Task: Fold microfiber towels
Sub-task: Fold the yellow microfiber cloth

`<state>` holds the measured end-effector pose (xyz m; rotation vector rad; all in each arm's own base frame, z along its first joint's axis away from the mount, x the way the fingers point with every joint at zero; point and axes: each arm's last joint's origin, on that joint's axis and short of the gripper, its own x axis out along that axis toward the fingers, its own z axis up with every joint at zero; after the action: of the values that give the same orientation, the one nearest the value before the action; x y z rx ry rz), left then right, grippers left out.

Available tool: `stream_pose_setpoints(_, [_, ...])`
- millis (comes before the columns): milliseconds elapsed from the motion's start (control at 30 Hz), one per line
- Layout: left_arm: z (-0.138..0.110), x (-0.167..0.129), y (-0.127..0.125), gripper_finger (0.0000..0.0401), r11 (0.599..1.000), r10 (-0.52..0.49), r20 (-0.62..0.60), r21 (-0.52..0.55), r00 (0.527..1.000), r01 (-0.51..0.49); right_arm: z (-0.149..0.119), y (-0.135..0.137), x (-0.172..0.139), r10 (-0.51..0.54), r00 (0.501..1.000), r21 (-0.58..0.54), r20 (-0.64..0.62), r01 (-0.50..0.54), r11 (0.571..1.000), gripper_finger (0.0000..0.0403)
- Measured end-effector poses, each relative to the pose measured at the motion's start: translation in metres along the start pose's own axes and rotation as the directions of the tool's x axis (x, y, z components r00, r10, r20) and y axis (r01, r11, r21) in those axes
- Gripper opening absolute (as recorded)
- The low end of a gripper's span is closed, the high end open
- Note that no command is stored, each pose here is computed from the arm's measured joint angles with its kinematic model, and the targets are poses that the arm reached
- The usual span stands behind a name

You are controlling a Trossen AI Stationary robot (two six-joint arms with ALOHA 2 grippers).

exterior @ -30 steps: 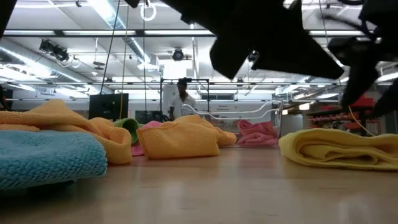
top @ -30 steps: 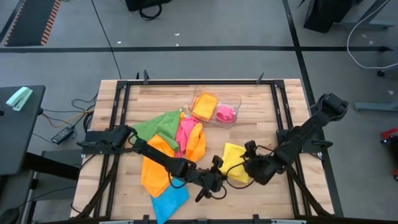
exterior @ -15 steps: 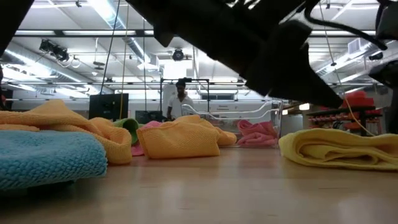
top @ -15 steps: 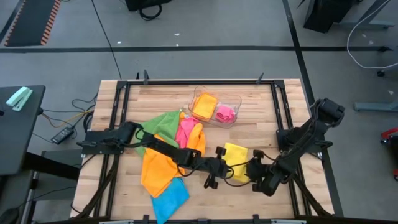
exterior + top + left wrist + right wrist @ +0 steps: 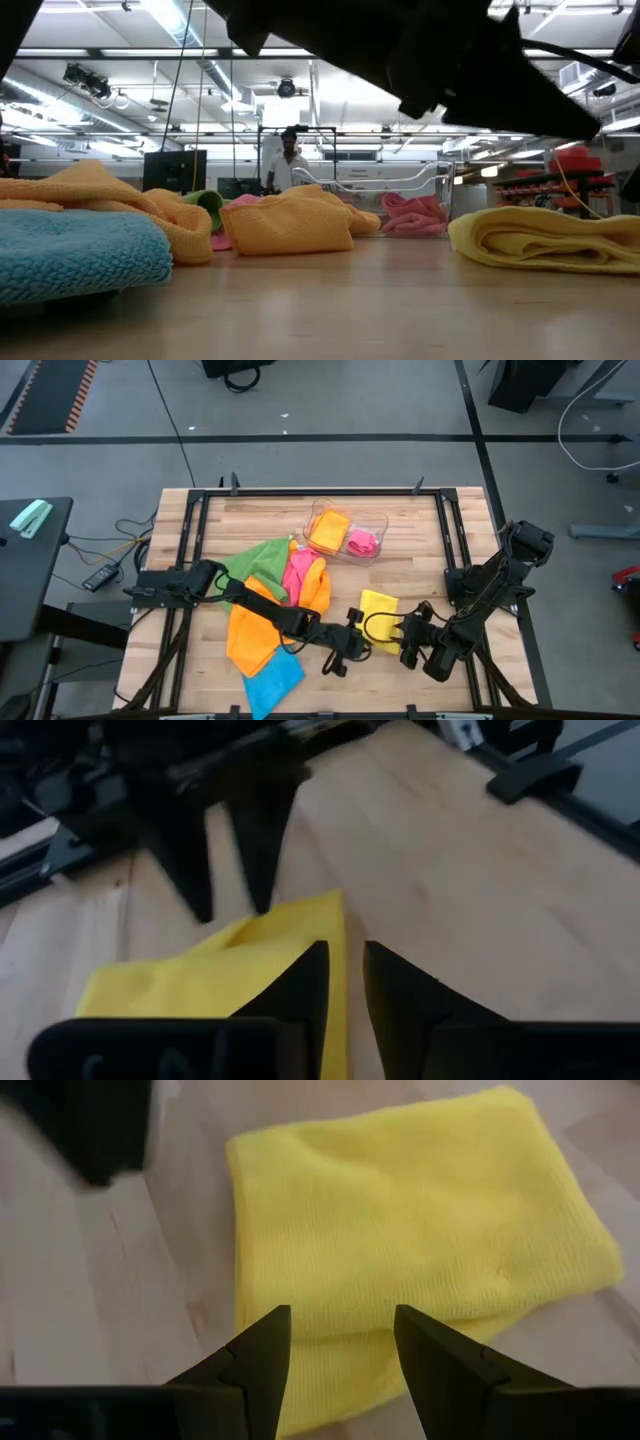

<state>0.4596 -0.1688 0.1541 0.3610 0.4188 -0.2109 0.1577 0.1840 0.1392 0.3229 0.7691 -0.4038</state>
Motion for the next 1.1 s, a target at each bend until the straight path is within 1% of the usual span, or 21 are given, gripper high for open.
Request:
stream_pose_setpoints(100, [0.003,-0.001,-0.005,0.0096,1.000,-0.005,0.023,0.017,1.000,0.005,0.000,0.000,0.000,-0.002,1.000,-0.012,0.010,0.003,1.000,0.0188])
stream_pose_setpoints(233, [0.008,-0.003,-0.010,0.0118,0.997,-0.005,0.061,0.080,0.998,0.000,0.000,-0.001,0.000,-0.006,1.000,-0.033,0.009,0.007,0.999,0.0188])
stream_pose_setpoints(300, [0.010,-0.003,-0.012,0.0128,0.997,-0.005,0.078,0.082,0.997,-0.002,0.000,-0.001,0.000,-0.006,1.000,-0.028,0.006,0.006,1.000,0.0188])
stream_pose_setpoints(367, [0.013,-0.004,-0.014,0.0141,0.997,-0.005,0.099,0.075,0.995,-0.003,-0.001,-0.002,-0.001,-0.012,0.999,-0.011,-0.032,0.012,1.000,0.0188])
stream_pose_setpoints(467, [0.011,0.000,-0.016,0.0161,0.998,0.001,0.129,0.070,0.992,-0.010,-0.005,-0.008,-0.006,-0.028,0.986,0.024,-0.163,0.033,0.999,0.0188])
stream_pose_setpoints(533, [0.008,0.002,-0.017,0.0173,0.998,0.002,0.133,0.070,0.991,-0.012,-0.010,-0.009,-0.010,-0.035,0.980,0.027,-0.195,0.041,0.999,0.0188])
stream_pose_setpoints(567, [0.007,0.006,-0.018,0.0178,0.998,0.009,0.157,0.065,0.988,-0.020,-0.013,-0.008,-0.013,-0.024,0.981,0.027,-0.193,0.030,0.999,0.0188])
stream_pose_setpoints(667, [-0.001,0.014,-0.019,0.0186,0.997,0.019,0.166,0.069,0.986,-0.030,-0.018,-0.007,-0.019,-0.005,0.984,0.003,-0.176,0.006,1.000,0.0188])
stream_pose_setpoints(800, [-0.012,0.035,-0.014,0.0185,0.995,0.047,0.184,0.079,0.982,-0.062,-0.020,-0.007,-0.021,-0.003,0.992,-0.017,-0.124,0.001,1.000,0.0188])
stream_pose_setpoints(900, [-0.023,0.052,-0.011,0.0180,0.994,0.057,0.155,0.078,0.986,-0.070,-0.019,-0.008,-0.021,-0.007,0.997,-0.019,-0.075,0.006,1.000,0.0188])
stream_pose_setpoints(967, [-0.029,0.062,-0.011,0.0178,0.994,0.058,0.094,0.092,0.994,-0.067,-0.018,-0.008,-0.021,-0.008,0.998,-0.020,-0.058,0.006,1.000,0.0188])
stream_pose_setpoints(1033, [-0.030,0.068,-0.012,0.0178,0.992,0.066,0.022,0.110,0.998,-0.068,-0.017,-0.007,-0.021,-0.007,0.998,-0.020,-0.055,0.006,1.000,0.0188])
stream_pose_setpoints(1100, [-0.027,0.073,-0.009,0.0182,0.990,0.082,-0.025,0.118,0.996,-0.079,-0.017,-0.007,-0.020,-0.008,0.999,-0.020,-0.048,0.007,1.000,0.0188])
